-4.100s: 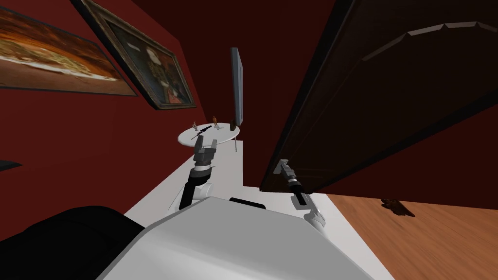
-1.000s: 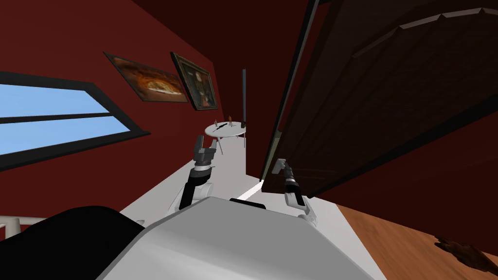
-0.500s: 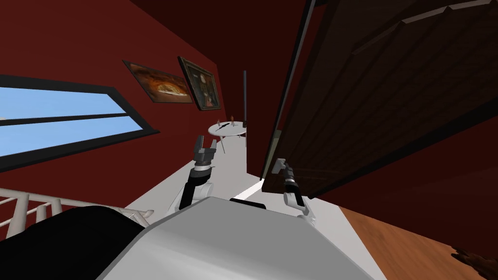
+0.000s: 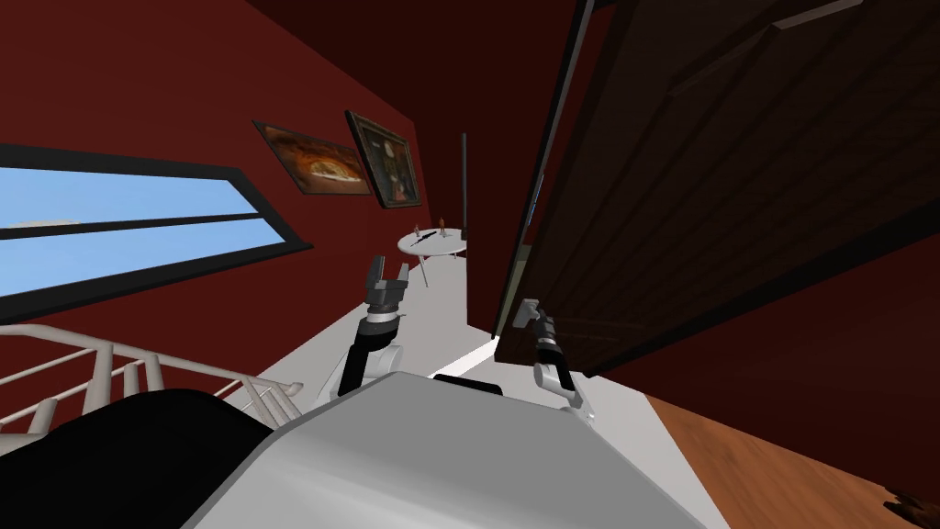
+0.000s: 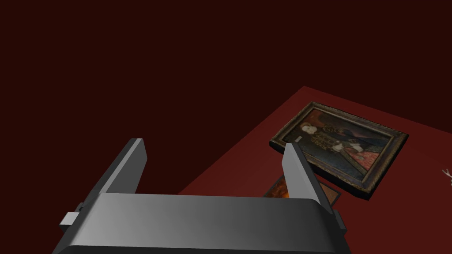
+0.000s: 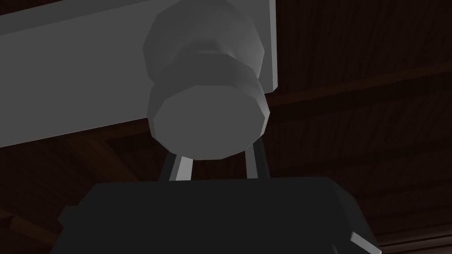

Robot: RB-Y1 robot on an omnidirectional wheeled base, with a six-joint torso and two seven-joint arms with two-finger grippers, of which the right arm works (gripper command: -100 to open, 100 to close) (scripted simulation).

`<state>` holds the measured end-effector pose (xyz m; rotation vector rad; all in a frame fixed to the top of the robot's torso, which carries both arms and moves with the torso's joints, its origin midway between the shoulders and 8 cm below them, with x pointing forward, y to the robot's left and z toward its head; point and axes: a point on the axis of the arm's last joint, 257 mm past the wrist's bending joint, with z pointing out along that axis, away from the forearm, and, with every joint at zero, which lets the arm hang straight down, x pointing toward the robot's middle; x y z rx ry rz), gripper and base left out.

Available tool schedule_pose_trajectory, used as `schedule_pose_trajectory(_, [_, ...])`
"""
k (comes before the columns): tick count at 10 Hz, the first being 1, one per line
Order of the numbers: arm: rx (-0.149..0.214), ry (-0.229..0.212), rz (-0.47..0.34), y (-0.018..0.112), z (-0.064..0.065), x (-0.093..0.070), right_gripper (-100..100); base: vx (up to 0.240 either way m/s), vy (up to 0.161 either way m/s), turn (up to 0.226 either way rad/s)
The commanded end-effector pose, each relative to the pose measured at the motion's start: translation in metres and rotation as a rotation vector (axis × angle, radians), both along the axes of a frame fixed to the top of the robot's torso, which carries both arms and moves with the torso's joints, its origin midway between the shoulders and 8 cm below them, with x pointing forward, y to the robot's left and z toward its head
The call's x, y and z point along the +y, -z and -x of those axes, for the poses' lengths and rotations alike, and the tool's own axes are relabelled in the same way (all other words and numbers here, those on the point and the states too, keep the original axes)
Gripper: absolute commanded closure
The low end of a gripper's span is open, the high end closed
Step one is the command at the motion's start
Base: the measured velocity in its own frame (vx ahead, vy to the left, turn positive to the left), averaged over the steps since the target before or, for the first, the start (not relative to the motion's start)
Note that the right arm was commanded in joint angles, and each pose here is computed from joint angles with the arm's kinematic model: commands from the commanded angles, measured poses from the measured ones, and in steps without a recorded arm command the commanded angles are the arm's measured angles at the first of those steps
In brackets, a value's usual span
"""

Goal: Pull the door open

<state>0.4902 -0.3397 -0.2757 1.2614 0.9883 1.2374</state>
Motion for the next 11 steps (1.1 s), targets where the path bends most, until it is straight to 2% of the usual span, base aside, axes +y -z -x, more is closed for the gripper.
schedule_pose_trajectory(1, [-0.017,-0.029,-0.027,-0.0029,-0.0047,0.0214,100,-0.009,-0.003,-0.017])
schedule_pose_trajectory(2, [-0.024,-0.028,-0.100,-0.0026,-0.0044,0.0223,100,-0.030,-0.025,0.082])
schedule_pose_trajectory(4, [-0.024,-0.028,-0.100,-0.0026,-0.0044,0.0223,100,-0.023,-0.028,0.042])
schedule_pose_trajectory(5, [-0.032,-0.027,-0.174,-0.0021,-0.0040,0.0232,100,-0.040,-0.011,0.066])
schedule_pose_trajectory(7, [-0.032,-0.027,-0.174,-0.0021,-0.0040,0.0232,100,-0.025,-0.025,0.021])
schedule_pose_trajectory(8, [-0.040,-0.026,-0.245,-0.0016,-0.0036,0.0241,100,-0.029,-0.032,0.069])
schedule_pose_trajectory(10, [-0.040,-0.026,-0.245,-0.0016,-0.0036,0.0241,100,-0.032,-0.022,0.041])
schedule_pose_trajectory(11, [-0.047,-0.025,-0.317,-0.0009,-0.0032,0.0250,100,-0.027,-0.027,0.075])
